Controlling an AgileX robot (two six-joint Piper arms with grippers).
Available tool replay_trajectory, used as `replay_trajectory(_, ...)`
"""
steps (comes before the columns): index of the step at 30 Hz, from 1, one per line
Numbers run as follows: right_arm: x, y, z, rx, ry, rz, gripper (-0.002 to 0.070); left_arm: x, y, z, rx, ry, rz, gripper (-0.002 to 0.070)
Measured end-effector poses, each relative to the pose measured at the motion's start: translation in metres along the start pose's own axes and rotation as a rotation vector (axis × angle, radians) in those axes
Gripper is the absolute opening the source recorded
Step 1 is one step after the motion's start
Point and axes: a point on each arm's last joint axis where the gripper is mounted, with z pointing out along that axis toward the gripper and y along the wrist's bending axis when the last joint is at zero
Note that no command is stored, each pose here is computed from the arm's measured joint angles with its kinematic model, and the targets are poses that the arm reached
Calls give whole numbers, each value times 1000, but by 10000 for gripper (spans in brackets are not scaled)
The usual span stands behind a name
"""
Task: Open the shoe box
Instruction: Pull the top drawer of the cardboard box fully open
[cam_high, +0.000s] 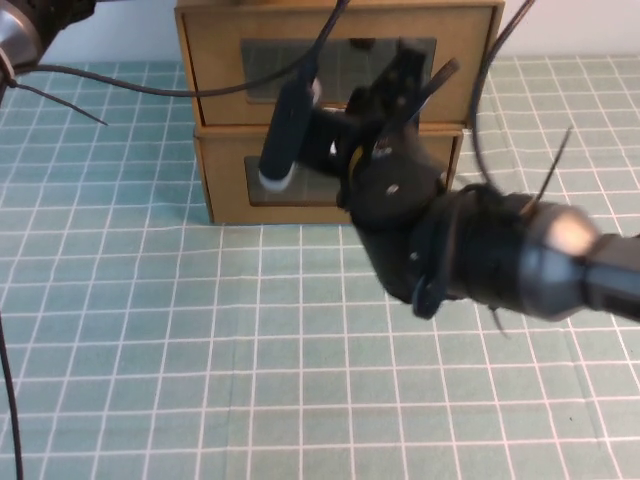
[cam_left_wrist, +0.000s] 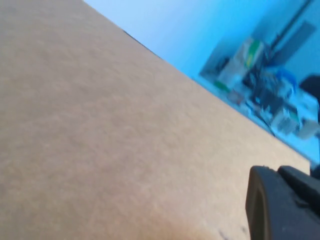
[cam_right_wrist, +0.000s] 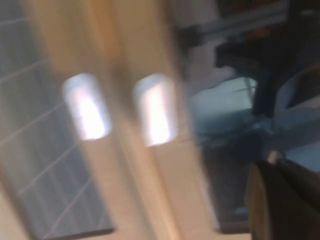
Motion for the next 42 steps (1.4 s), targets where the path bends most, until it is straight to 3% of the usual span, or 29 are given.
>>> replay_trajectory(5,-5,-38,-21,43,-58,90,-6,-12,-20,-12,-65,122,142,-5)
replay_trajectory(10,-8,-75,-45,83,-120,157,-6,-50,-73,-52,-270,165,268,-5)
replay_trajectory(13,-8,-90,-56,93,-159,168,-6,-69,-105,-76,-324,113,269,-5)
replay_trajectory(16,-10,-93,-60,90,-184,105,-6,-76,-118,-85,-328,84,263,-5)
replay_trajectory(19,-15,-89,-59,58,-226,51,22,-75,-118,-85,-325,92,233,-5)
replay_trajectory(24,-25,-81,-62,-14,-347,-33,114,-68,-105,-75,-317,106,138,-5)
replay_trajectory(27,-29,-79,-64,-36,-392,-75,134,-63,-96,-68,-306,117,92,-5)
replay_trajectory(32,-27,-93,-82,-108,-430,71,140,-59,-93,-65,-295,145,74,-5)
replay_trajectory(35,-18,-99,-98,-142,-453,52,141,-56,-94,-65,-283,171,79,-5)
replay_trajectory(42,9,-58,-91,-276,-330,-168,141,-53,-95,-66,-267,206,82,-5)
